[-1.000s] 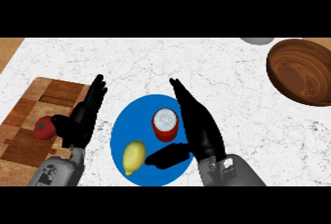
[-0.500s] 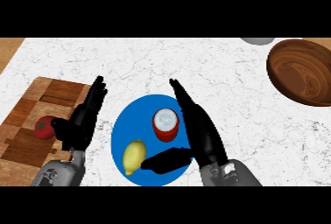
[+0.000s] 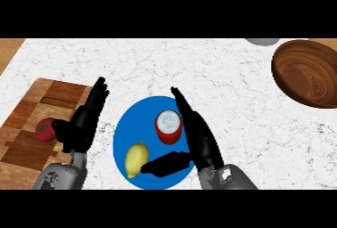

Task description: Pick the can from the plate and place it in the bowl

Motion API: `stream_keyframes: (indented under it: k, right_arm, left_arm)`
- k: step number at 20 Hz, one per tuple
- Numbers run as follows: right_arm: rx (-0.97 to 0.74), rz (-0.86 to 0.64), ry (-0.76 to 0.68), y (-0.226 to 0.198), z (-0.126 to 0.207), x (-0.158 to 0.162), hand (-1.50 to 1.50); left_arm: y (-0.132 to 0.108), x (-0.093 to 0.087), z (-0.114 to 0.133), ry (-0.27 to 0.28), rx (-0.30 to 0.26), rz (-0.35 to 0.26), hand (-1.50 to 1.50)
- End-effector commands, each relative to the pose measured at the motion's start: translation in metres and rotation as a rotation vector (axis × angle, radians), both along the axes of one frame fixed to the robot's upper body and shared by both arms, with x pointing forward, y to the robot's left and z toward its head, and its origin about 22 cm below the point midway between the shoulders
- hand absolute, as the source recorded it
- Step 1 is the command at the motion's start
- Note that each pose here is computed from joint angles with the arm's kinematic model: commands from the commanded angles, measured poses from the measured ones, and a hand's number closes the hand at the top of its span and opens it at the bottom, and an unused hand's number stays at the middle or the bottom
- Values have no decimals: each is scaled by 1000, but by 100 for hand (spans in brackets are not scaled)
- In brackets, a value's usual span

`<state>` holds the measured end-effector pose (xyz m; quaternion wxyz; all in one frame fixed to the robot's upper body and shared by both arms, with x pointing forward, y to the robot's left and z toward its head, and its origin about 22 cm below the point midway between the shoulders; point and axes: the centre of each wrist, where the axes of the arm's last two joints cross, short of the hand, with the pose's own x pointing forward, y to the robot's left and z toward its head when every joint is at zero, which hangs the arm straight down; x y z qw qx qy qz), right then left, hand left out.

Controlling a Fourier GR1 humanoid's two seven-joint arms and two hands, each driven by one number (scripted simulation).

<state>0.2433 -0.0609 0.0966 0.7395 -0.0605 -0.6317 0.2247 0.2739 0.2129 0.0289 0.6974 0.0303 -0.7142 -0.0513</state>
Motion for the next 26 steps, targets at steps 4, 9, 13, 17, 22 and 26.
stream_keyframes:
  k: [4, 9, 13, 17, 22, 26]
  right_arm:
    - [30, -9, -11, 10, -17, 1, -150]
    - [-42, -29, 4, -1, -35, 15, -150]
    - [-164, -65, 24, 10, -55, 18, -150]
    - [-216, -48, 49, 3, -58, 39, -150]
    - [-160, -3, 58, 13, -77, 31, -150]
    - [-303, 183, -30, 30, -80, 25, 150]
  left_arm:
    - [-4, 4, -19, 13, -6, 13, 0]
    - [-9, -7, 7, -20, 1, -16, 0]
    - [3, -14, 18, -11, -9, -1, 0]
    - [-2, -1, -5, -9, -1, 6, 0]
    - [1, -8, 0, 3, -6, -10, 0]
    - [0, 2, -7, -5, -7, 0, 0]
